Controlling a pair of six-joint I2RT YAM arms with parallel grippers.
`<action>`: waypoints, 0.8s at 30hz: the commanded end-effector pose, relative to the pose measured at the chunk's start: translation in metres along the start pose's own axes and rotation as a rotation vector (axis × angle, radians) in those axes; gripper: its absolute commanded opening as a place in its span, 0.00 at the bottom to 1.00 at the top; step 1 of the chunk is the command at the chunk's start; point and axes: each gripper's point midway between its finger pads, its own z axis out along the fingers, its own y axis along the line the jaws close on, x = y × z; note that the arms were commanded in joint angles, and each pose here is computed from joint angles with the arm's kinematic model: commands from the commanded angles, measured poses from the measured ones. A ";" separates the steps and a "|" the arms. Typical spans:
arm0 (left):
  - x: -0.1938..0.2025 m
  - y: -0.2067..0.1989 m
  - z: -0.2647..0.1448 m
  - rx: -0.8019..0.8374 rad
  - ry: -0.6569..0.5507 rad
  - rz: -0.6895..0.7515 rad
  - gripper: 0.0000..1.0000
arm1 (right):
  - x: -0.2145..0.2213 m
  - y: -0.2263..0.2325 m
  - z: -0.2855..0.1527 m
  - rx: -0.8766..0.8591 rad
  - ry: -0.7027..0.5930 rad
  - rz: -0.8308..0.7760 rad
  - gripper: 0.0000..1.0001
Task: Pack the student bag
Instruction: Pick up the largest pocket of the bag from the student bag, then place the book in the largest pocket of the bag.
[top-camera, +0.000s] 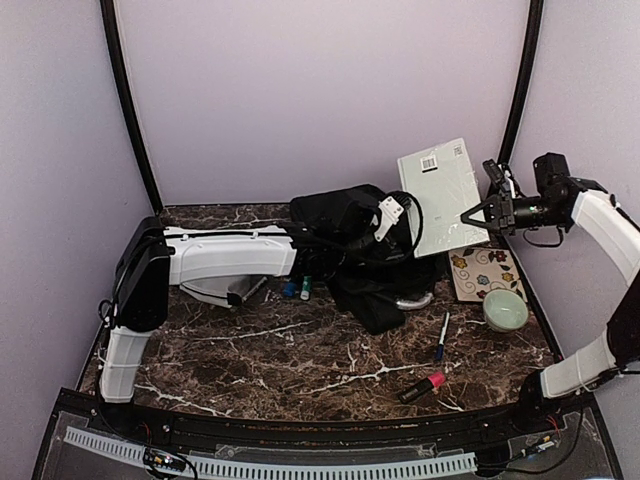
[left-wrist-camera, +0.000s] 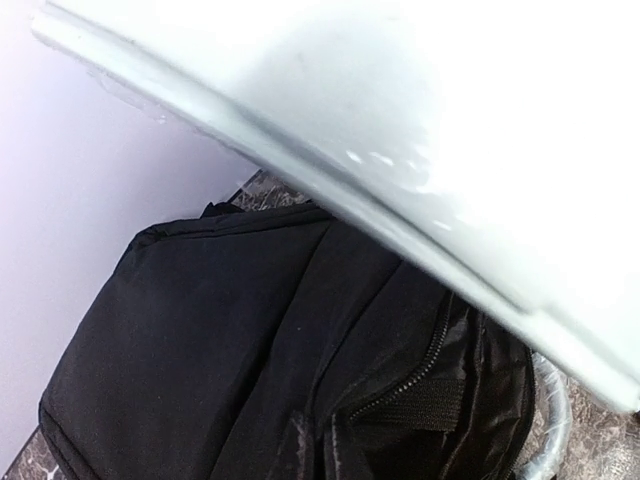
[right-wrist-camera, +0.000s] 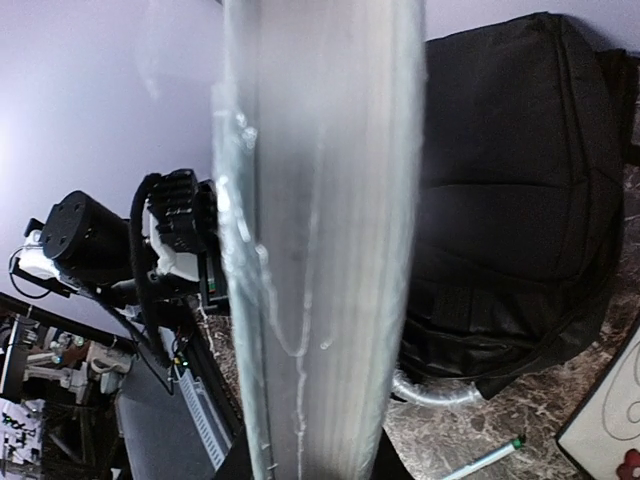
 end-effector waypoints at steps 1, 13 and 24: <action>-0.026 0.041 -0.014 -0.032 -0.102 -0.152 0.00 | 0.002 0.041 -0.005 -0.231 -0.027 -0.059 0.00; -0.028 0.079 -0.003 -0.064 -0.219 -0.306 0.00 | 0.079 0.028 0.028 -0.304 0.110 0.161 0.00; -0.045 0.088 -0.002 -0.088 -0.269 -0.353 0.00 | 0.132 0.035 0.042 -0.448 0.188 0.484 0.00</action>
